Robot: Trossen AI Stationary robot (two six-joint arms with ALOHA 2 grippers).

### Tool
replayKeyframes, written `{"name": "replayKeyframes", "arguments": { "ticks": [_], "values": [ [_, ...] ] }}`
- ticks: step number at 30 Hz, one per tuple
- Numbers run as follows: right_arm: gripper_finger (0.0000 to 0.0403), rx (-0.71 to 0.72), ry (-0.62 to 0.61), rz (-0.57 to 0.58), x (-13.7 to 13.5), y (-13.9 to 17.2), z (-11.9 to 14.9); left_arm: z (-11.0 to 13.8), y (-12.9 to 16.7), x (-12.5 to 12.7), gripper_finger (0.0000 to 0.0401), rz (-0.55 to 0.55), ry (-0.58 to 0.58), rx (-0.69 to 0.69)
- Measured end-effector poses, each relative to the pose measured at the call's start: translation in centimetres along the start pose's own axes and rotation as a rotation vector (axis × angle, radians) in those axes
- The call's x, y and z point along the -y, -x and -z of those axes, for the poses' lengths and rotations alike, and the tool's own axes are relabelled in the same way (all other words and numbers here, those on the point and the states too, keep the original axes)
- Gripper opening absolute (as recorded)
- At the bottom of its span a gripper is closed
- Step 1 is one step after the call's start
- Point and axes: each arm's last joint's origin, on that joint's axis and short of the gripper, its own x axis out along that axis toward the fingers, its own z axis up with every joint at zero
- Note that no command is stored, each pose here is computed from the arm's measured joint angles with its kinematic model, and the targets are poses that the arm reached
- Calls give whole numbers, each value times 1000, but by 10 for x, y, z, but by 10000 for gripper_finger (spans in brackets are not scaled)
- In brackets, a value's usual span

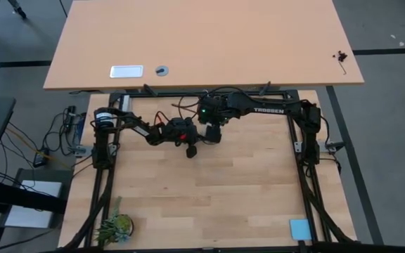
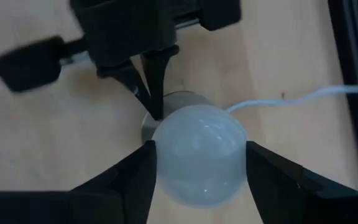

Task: Screw lightbulb
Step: Remove the white lightbulb from the gold lamp

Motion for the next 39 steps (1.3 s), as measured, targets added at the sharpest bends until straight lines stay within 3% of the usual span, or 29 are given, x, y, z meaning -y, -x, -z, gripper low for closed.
{"name": "replayKeyframes", "arguments": {
  "ticks": [4,11,19,29,34,39],
  "values": [
    [245,21,78,9,0,0,-2,0,0,0,1,1,0,-2],
    [279,31,-20,29,-5,4,-2,0,0,0,1,2,0,-2],
    [319,52,-439,55,-4,32,-8,0,0,0,1,3,4,-3],
    [321,-14,-707,80,1,9,3,1,0,0,1,3,10,-4],
    [292,-20,-704,79,3,4,5,0,0,0,1,3,10,-3],
    [247,-2,-582,61,5,3,3,0,0,0,1,4,10,-3]
  ]
}}
